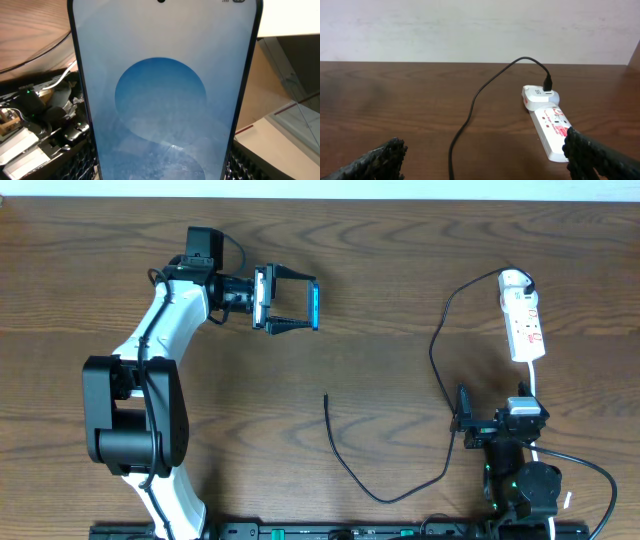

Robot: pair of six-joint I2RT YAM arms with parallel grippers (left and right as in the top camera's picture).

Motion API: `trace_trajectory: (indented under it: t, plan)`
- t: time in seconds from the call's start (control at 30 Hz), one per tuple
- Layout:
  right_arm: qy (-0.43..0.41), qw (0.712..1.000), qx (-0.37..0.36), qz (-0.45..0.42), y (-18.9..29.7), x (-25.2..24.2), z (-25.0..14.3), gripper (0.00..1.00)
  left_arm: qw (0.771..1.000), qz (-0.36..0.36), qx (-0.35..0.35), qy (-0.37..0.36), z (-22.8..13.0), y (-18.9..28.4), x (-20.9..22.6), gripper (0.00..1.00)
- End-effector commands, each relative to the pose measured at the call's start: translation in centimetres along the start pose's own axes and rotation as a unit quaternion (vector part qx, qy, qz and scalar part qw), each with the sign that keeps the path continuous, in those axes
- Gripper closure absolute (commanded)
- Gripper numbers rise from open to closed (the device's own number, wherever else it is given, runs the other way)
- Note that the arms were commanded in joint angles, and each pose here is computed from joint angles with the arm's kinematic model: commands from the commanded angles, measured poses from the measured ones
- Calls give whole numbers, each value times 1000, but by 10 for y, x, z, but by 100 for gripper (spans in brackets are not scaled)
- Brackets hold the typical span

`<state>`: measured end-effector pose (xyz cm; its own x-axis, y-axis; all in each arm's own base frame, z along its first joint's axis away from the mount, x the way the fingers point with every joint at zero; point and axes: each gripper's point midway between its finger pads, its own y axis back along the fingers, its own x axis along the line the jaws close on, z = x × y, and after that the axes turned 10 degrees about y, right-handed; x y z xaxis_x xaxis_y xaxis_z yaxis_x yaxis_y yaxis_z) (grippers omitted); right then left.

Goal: Plug charger to phone and switch on socket

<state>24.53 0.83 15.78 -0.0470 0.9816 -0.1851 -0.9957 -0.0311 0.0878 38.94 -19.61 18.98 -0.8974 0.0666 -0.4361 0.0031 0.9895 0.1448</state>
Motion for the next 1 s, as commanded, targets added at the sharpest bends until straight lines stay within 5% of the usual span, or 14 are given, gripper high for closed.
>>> trace_trajectory:
  t: [0.0,0.97]
  plan:
    - [6,1000,0,-2,0,0,-2,1,1000,-6,18,-18,-21,4,-5,92]
    - [6,1000,0,-2,0,0,-2,1,986,6,-68,-154,9,5,-5,93]
